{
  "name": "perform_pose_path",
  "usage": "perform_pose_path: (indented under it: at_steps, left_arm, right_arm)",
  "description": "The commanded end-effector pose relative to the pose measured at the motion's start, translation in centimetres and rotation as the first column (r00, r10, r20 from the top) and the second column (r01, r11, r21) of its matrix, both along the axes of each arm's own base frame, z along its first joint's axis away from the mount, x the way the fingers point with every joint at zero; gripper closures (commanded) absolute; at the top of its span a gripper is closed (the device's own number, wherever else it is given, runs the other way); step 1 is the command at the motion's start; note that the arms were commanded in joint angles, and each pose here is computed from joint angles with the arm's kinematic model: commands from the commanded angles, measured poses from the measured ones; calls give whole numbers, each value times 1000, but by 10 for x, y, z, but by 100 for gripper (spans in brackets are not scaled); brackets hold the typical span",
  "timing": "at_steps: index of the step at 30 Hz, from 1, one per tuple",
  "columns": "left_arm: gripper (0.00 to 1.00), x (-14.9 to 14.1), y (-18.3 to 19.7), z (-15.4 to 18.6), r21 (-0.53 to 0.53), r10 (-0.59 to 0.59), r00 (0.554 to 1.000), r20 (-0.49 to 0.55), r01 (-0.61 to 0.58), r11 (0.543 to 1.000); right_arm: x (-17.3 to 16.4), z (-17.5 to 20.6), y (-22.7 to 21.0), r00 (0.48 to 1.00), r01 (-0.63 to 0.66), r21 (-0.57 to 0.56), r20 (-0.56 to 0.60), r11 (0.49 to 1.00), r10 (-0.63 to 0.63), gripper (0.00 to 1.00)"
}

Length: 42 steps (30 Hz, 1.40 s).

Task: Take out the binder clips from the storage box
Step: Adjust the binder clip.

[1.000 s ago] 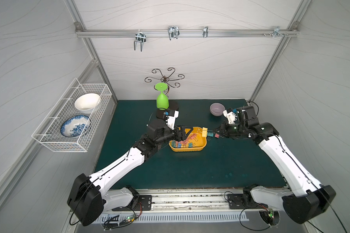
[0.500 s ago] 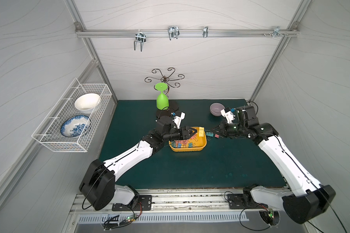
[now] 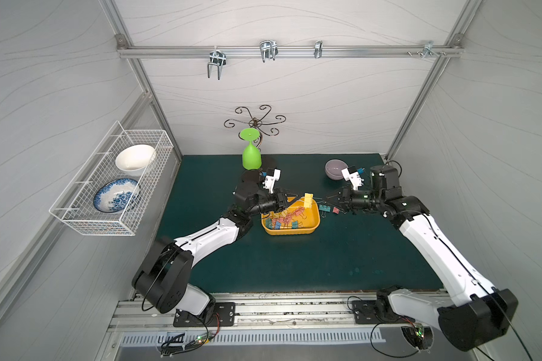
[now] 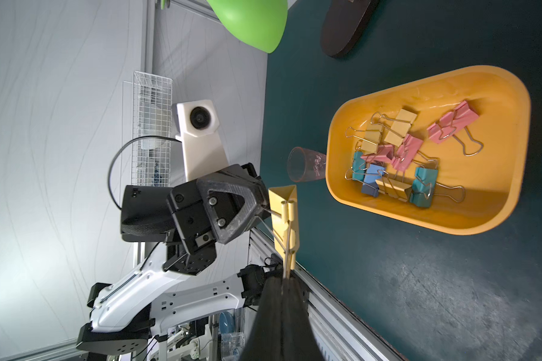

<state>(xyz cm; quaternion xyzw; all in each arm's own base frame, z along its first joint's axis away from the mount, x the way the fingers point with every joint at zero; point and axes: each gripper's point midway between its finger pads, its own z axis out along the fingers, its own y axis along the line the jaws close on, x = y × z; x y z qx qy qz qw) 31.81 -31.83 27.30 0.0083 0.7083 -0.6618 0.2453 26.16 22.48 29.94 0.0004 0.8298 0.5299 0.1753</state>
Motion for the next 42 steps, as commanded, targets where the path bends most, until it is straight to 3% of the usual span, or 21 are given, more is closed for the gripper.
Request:
perform_pose_path:
  at_steps: [1,8,17,26,34,37,42]
  left_arm:
    - [100,4,1,21,-181,-20,999,-41,13,983]
    - [100,10,6,62,-418,-68,996,-49,42,908]
    - [100,1,6,119,-492,-93,996,10,86,866]
    - [98,-6,17,151,-571,-72,997,24,73,818]
    - [78,2,19,141,-593,-44,998,-41,11,805]
    - [80,1,13,144,-595,-56,998,-34,24,803]
    - [95,4,12,135,-604,-57,995,-85,-6,797]
  right_arm:
    - [-10,42,8,993,-95,163,88,982,82,100]
    - [-6,54,9,984,-142,229,142,963,111,100]
    - [9,45,11,986,-149,287,119,946,119,100]
    - [18,61,21,969,-211,313,194,926,155,100]
    - [28,89,21,958,-219,382,258,898,124,100]
    - [25,96,25,952,-232,396,278,889,125,100]
    - [27,101,21,953,-217,404,285,888,103,100]
